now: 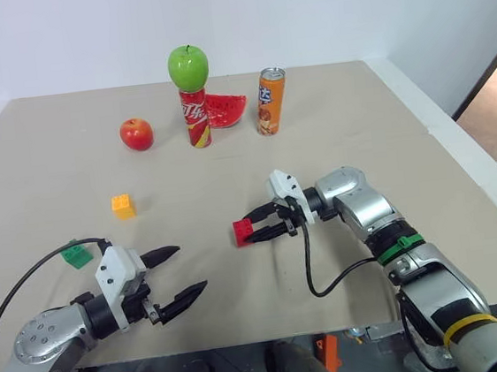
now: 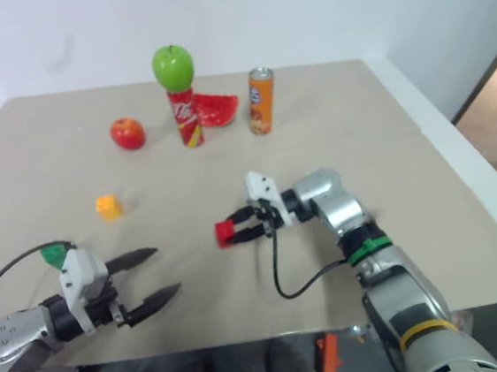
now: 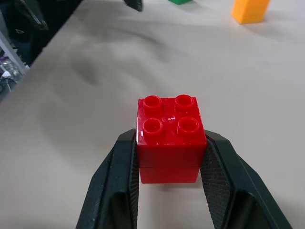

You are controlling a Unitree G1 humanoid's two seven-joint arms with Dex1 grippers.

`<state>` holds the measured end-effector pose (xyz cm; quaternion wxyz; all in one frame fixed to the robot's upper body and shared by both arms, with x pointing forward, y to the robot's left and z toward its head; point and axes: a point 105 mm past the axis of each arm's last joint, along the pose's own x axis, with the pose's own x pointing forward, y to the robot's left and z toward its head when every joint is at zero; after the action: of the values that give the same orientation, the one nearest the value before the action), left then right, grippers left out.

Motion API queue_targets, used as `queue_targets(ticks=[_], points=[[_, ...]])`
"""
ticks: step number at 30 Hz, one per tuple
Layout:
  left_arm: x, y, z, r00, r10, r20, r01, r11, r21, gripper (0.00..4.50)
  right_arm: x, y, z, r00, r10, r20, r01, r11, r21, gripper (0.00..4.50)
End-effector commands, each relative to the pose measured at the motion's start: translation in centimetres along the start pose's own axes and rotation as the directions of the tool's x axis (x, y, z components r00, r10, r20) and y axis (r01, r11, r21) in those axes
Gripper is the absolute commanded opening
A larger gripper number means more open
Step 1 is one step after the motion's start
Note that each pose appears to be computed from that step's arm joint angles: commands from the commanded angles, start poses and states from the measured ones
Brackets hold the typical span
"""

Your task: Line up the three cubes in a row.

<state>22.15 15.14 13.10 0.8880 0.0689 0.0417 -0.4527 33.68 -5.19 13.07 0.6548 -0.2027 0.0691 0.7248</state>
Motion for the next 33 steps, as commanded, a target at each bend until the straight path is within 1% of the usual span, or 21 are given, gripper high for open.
queue_targets(ticks=[1,17,19,20,21,25,26,30,32,33], points=[[0.1,-0.2,0.7,1.000,-0.013,0.019,0.012,0.999,0.042,4.50,-0.8,-0.8,1.0,0.999,-0.024,0.021,0.025,0.999,-0.039,1.23],[0.6,-0.1,0.8,1.000,-0.021,0.018,0.020,0.998,0.059,4.50,-1.3,-1.2,-0.4,0.998,-0.056,0.019,0.056,0.998,0.012,1.23],[0.7,-0.1,0.9,1.000,-0.023,0.021,0.022,0.998,0.060,4.50,-1.3,-1.0,-0.6,0.999,-0.047,0.012,0.047,0.999,0.012,2.32],[0.8,-0.1,0.9,0.999,-0.024,0.023,0.023,0.998,0.061,4.50,-1.4,-1.0,-0.7,0.999,-0.046,0.012,0.046,0.999,0.012,2.60],[0.8,-0.1,0.9,0.999,-0.025,0.023,0.023,0.998,0.062,4.50,-1.4,-1.0,-0.7,0.999,-0.046,0.013,0.046,0.999,0.013,2.99],[0.8,0.3,0.9,0.999,-0.003,0.034,0.002,0.999,0.051,4.50,-1.8,-0.9,-0.6,0.999,-0.048,0.015,0.048,0.999,0.001,4.30],[0.7,0.4,0.9,0.999,0.008,0.038,-0.010,0.999,0.046,4.50,-1.9,-0.9,-0.4,0.998,-0.053,0.020,0.053,0.999,-0.008,4.48],[0.1,1.4,1.1,0.993,0.100,0.066,-0.101,0.995,0.020,4.50,-2.6,-1.0,1.1,0.996,-0.071,0.050,0.073,0.996,-0.052,4.48],[-0.7,2.3,1.3,0.979,0.185,0.089,-0.186,0.983,-0.003,4.50,-2.9,-1.0,2.0,0.993,-0.088,0.075,0.093,0.993,-0.072,4.48],[-1.4,3.2,1.5,0.960,0.258,0.109,-0.258,0.966,-0.016,4.50,-3.1,-1.1,2.7,0.990,-0.102,0.095,0.110,0.991,-0.081,4.48]])
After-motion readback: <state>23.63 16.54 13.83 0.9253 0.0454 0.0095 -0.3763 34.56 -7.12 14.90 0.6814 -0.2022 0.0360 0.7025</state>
